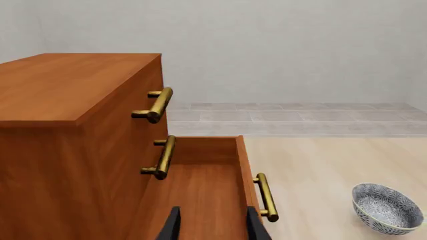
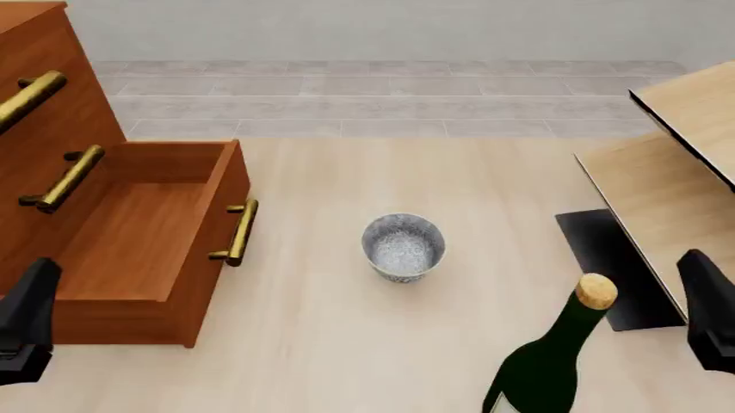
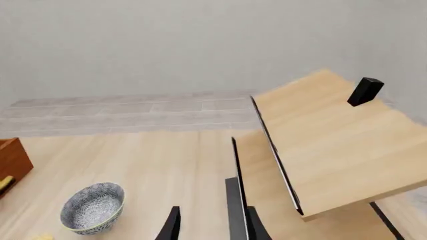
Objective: Put the bowl on top of the cabinet.
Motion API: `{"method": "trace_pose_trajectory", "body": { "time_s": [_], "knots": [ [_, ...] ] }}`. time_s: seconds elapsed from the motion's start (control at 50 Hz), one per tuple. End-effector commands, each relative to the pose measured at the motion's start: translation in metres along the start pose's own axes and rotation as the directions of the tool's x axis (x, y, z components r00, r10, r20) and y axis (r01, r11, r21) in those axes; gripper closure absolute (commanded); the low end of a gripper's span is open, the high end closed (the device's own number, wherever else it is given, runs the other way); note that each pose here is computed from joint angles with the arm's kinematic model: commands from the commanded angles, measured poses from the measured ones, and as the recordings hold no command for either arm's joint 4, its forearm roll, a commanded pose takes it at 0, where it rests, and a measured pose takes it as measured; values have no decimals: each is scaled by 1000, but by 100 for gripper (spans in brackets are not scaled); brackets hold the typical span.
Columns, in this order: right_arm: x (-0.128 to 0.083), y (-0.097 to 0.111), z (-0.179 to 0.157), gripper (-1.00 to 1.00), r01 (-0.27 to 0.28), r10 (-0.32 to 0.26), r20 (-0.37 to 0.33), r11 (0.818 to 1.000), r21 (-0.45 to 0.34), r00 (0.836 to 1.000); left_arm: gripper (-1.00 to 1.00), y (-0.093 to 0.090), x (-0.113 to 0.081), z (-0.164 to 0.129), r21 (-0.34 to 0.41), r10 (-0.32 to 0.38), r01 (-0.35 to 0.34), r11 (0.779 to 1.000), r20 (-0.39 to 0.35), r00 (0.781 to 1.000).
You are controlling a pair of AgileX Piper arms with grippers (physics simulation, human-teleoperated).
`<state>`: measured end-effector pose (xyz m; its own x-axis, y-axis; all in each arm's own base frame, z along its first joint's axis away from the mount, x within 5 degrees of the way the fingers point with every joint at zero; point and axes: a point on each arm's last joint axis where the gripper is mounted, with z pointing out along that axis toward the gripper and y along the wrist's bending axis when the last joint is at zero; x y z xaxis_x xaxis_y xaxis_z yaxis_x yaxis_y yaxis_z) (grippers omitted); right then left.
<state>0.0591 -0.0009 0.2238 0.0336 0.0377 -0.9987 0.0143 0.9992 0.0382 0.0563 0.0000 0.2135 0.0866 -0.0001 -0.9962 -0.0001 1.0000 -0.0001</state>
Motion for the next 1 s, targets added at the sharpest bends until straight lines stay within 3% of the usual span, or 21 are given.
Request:
{"method": "trace_pose_trajectory", "body": {
  "time_s": [0.02, 0.46, 0.7, 0.92, 1.0],
  "knots": [
    [10, 1, -3, -100, 37, -37, 53, 999, -16, 998, -100, 0, -1, 0, 1, -9, 9, 1000, -1, 1000],
    [10, 0, -3, -100, 35, -34, 56, 999, -11, 998, -100, 0, -8, 0, 9, -23, 23, 1000, 11, 1000],
    [9, 0, -3, -100, 35, -34, 59, 999, -8, 998, -100, -3, -27, 20, 47, 4, -4, 999, 4, 1000],
    [8, 0, -3, -100, 30, -30, 63, 1000, -6, 998, -100, -19, -54, 51, 181, 71, -63, 982, -38, 997],
    [9, 0, -3, -100, 28, -28, 63, 1000, -5, 998, -100, -24, -65, 61, 217, 61, -47, 975, -58, 996]
  ]
}}
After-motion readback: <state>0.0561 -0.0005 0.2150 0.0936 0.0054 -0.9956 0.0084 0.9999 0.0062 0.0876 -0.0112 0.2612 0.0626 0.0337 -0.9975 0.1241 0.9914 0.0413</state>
